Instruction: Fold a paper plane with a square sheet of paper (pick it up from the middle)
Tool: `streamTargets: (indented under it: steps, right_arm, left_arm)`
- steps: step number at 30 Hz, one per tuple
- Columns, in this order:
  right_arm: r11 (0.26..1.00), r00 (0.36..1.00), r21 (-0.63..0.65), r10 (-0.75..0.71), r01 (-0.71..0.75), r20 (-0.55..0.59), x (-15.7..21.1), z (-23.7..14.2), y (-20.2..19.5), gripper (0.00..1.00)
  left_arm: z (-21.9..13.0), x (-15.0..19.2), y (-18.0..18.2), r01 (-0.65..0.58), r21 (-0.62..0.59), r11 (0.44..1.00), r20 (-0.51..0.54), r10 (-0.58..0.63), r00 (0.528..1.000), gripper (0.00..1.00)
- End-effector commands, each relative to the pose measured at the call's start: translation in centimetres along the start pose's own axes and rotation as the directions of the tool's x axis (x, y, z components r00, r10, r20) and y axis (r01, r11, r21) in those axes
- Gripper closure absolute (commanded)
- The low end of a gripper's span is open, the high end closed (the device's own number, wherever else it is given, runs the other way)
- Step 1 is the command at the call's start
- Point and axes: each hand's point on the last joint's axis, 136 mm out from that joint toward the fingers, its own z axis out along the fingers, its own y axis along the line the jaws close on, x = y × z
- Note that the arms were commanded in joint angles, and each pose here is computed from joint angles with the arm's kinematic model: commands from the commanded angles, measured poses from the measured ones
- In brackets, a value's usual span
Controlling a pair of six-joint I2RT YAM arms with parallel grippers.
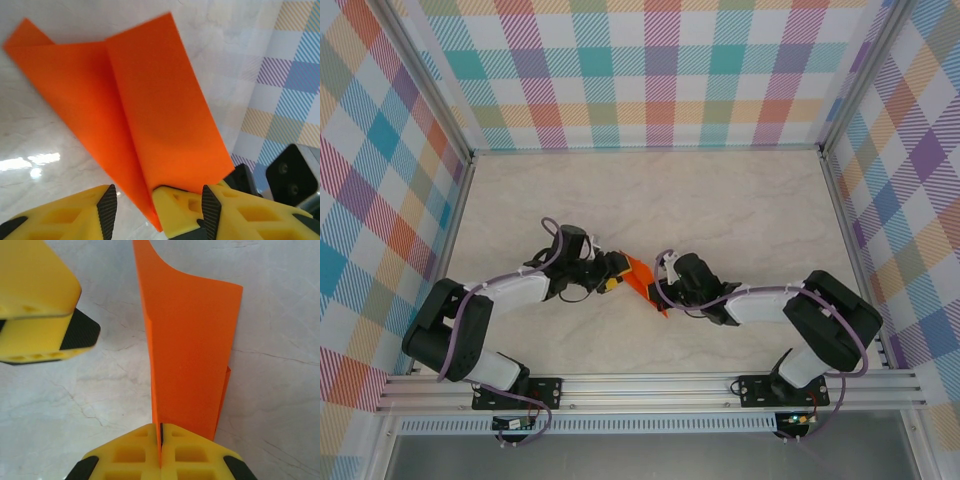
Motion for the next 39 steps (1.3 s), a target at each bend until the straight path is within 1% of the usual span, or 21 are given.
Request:
streamTargets:
  steps: [1,8,16,22,30,33,36,39]
  right_arm:
    - [0.993,0.997,-0.09,0.074,-0.076,-0.026,-0.4,0.4,1.4,0.98]
    - [0.98,0.989,-0.143,0.127,-0.138,-0.08,-0.2,1.3,2.0,0.99]
    - [0.974,0.98,-0.148,0.152,-0.171,-0.132,0.4,2.1,1.8,0.99]
    - [0.971,0.972,-0.142,0.167,-0.191,-0.167,0.8,2.6,1.7,0.98]
    - [0.969,0.96,-0.136,0.175,-0.207,-0.218,1.5,2.9,1.7,0.87]
    - [0.969,0.96,-0.135,0.171,-0.205,-0.223,1.5,2.9,1.7,0.83]
    - [0.971,0.96,-0.136,0.165,-0.199,-0.227,1.4,2.7,1.8,0.76]
    - [0.972,0.962,-0.145,0.152,-0.188,-0.226,1.1,2.4,2.2,0.74]
  left_arm:
    - [0.5,0.5,-1.9,-0.052,0.083,0.995,-0.007,0.053,0.999,0.52]
    - [1.1,1.0,-0.6,-0.047,0.056,0.997,-0.019,0.048,0.999,0.57]
    - [1.9,1.4,0.4,-0.043,0.042,0.998,-0.041,0.045,0.998,0.6]
    - [2.3,1.5,0.5,-0.046,0.046,0.998,-0.049,0.048,0.998,0.62]
    - [2.6,1.6,0.8,-0.044,0.043,0.998,-0.056,0.047,0.997,0.63]
    - [2.6,1.6,1.0,-0.044,0.038,0.998,-0.056,0.046,0.997,0.64]
    - [2.8,1.7,1.4,-0.04,0.026,0.999,-0.059,0.041,0.997,0.66]
    - [2.9,1.6,1.7,-0.038,0.021,0.999,-0.059,0.039,0.998,0.67]
